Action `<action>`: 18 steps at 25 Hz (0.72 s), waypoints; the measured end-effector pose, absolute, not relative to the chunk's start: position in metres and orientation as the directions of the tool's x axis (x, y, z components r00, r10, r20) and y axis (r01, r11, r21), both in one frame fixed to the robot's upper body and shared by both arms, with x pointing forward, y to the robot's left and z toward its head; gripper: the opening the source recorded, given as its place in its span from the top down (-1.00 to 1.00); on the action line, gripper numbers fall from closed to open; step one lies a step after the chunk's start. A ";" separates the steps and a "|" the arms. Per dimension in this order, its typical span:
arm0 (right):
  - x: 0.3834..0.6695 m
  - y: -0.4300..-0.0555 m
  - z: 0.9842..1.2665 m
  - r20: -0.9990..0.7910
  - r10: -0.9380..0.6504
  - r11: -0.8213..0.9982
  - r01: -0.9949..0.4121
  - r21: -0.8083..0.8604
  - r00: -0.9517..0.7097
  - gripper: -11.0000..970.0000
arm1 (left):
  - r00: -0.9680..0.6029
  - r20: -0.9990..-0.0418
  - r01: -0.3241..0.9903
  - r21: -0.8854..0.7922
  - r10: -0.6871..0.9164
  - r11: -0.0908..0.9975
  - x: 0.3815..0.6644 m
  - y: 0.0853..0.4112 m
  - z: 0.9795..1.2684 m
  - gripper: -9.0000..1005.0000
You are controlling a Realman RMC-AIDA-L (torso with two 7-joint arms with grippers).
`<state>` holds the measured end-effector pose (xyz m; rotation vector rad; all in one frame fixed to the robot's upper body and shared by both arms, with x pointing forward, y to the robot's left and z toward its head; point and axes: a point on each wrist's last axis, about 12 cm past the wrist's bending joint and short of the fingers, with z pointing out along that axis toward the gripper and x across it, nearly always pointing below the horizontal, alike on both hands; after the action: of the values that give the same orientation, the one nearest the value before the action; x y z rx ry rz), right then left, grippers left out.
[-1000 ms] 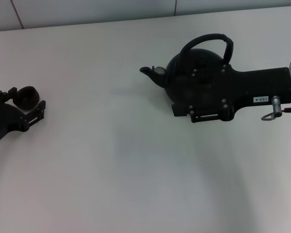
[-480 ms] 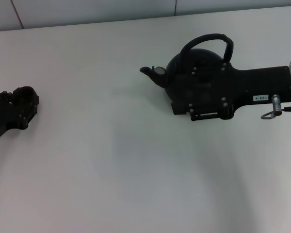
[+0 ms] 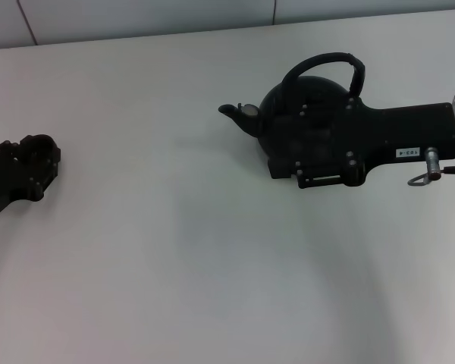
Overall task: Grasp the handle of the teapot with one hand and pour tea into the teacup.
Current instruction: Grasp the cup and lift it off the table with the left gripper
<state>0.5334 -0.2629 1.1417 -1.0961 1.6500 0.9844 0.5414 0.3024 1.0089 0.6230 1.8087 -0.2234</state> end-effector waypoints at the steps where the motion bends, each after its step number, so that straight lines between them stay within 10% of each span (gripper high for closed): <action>1: 0.533 -0.263 1.142 -0.950 -0.234 0.291 -0.947 0.133 -0.206 -0.45 | -0.205 -0.932 0.519 0.156 0.300 0.840 0.541 0.302 1.009 0.08; 18: 0.534 -0.263 1.142 -0.950 -0.234 0.290 -0.948 0.132 -0.204 -0.45 | -0.180 -0.929 0.572 0.168 0.323 0.803 0.538 0.297 1.010 -0.28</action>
<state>0.5337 -0.2626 1.1420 -1.0973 1.6486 0.9842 0.5383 0.2971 1.0098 0.6911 1.7852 -0.2577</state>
